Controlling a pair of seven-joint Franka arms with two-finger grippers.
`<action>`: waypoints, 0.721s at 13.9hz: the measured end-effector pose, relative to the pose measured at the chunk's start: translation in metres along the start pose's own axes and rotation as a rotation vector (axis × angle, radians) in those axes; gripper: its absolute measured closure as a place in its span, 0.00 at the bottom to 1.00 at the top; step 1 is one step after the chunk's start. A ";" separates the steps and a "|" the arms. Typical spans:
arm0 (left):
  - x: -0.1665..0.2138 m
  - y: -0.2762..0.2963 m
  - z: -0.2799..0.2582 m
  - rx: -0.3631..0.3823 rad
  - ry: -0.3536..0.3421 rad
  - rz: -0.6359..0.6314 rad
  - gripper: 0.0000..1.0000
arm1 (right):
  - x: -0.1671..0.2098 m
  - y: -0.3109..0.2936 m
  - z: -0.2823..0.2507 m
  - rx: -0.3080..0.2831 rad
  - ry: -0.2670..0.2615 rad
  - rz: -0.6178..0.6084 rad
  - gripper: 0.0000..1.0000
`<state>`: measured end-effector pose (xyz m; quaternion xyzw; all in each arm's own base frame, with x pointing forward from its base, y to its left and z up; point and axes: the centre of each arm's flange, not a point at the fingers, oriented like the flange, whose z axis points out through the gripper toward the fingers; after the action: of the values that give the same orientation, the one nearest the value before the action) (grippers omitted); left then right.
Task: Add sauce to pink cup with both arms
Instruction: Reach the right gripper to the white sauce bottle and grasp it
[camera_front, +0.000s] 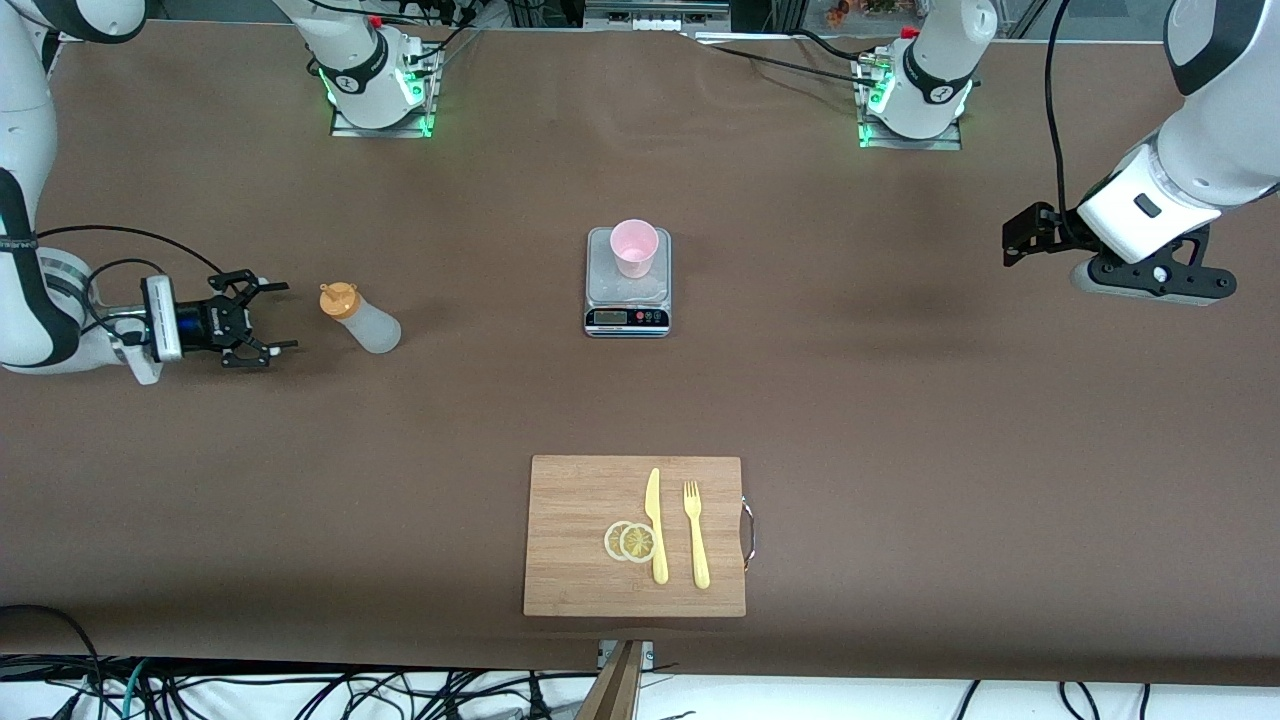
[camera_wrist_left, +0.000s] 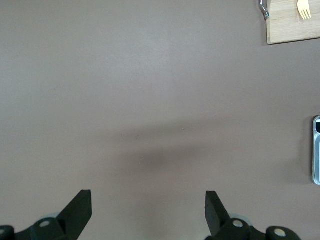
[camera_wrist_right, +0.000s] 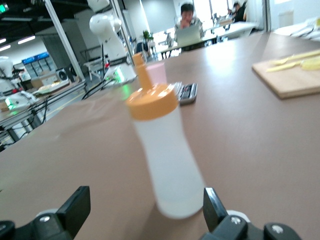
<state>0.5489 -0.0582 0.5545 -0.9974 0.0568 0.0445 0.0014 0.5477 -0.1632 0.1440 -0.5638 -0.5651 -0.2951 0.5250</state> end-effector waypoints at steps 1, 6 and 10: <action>0.000 0.000 0.000 0.000 -0.001 0.000 0.00 | 0.001 0.006 0.008 -0.006 0.017 -0.006 0.00; 0.000 0.000 0.000 0.000 -0.003 0.000 0.00 | 0.001 0.022 0.036 0.005 0.036 -0.036 0.00; 0.000 0.001 -0.001 0.000 -0.002 0.002 0.00 | -0.005 0.032 0.059 0.013 0.064 -0.062 0.00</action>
<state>0.5486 -0.0591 0.5551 -0.9973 0.0577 0.0456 0.0015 0.5614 -0.1045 0.1147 -0.5329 -0.5670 -0.3253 0.5373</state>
